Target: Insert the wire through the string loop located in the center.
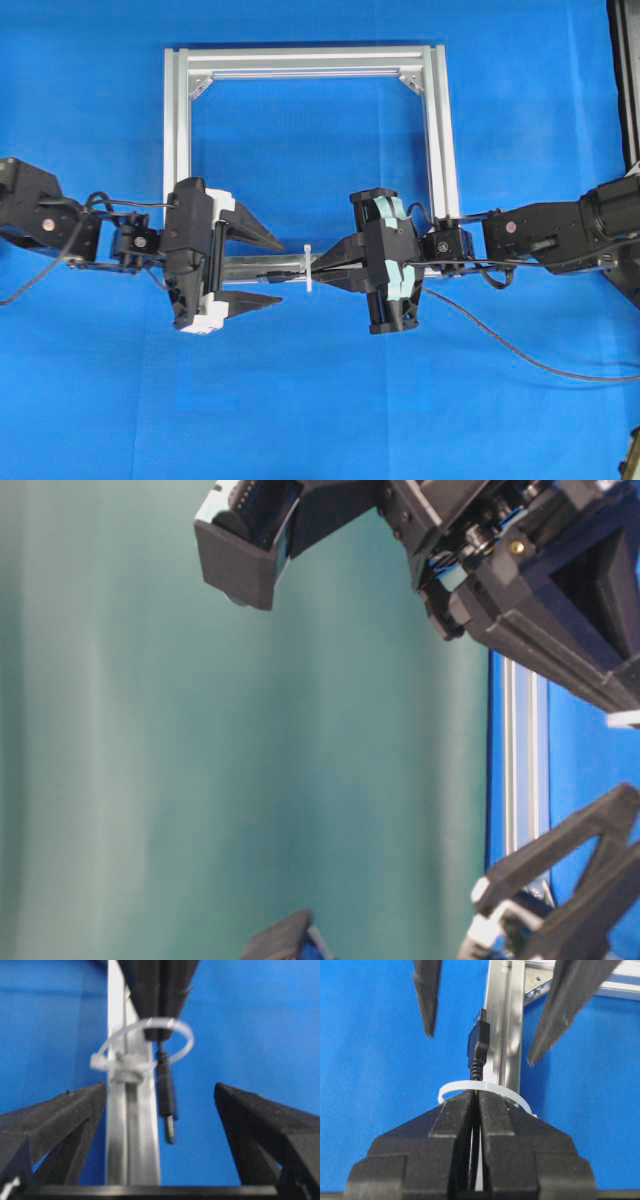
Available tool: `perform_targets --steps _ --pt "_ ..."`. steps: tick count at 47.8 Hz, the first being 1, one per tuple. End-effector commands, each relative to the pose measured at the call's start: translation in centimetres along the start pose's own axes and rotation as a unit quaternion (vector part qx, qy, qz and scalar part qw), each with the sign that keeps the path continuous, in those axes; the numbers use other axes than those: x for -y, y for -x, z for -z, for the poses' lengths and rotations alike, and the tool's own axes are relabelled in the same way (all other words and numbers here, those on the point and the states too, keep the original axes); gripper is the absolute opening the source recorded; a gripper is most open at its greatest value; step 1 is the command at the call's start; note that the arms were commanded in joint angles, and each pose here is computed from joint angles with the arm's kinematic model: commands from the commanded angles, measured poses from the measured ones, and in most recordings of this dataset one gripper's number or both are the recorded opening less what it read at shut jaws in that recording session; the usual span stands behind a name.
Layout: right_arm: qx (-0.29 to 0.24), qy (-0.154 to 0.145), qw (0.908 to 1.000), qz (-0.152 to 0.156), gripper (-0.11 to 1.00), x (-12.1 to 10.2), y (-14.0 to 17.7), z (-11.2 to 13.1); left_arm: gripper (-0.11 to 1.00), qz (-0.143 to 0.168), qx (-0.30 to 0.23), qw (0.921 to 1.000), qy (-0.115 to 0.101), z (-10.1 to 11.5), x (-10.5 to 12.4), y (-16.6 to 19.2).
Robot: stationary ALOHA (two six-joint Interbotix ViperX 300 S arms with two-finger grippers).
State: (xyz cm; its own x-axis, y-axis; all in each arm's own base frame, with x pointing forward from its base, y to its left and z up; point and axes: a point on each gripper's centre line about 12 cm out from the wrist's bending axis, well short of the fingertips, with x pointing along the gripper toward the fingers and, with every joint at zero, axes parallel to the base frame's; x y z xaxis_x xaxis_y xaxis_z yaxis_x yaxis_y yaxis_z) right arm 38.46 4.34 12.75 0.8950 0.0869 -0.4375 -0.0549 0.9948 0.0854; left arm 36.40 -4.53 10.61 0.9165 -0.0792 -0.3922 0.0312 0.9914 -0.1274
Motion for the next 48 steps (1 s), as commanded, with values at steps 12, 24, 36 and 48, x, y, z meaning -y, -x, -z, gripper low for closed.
perform_targets --steps 12,24,36,48 --pt "0.012 -0.002 0.9999 0.000 -0.03 0.00 0.11 -0.78 0.90 0.002 0.012 0.9999 0.001 -0.76 0.16 -0.63" --pt "0.012 -0.001 0.9999 0.000 -0.03 -0.01 0.11 -0.76 0.90 0.002 0.012 0.9999 0.003 -0.77 0.15 -0.63" --pt "0.009 -0.002 1.0000 0.000 -0.03 0.01 0.13 -0.67 0.90 0.005 0.012 0.9999 0.001 -0.73 0.39 -0.62" --pt "0.009 -0.002 1.0000 0.000 -0.03 0.00 0.11 -0.71 0.90 0.006 0.012 0.9999 0.001 -0.72 0.45 -0.62"
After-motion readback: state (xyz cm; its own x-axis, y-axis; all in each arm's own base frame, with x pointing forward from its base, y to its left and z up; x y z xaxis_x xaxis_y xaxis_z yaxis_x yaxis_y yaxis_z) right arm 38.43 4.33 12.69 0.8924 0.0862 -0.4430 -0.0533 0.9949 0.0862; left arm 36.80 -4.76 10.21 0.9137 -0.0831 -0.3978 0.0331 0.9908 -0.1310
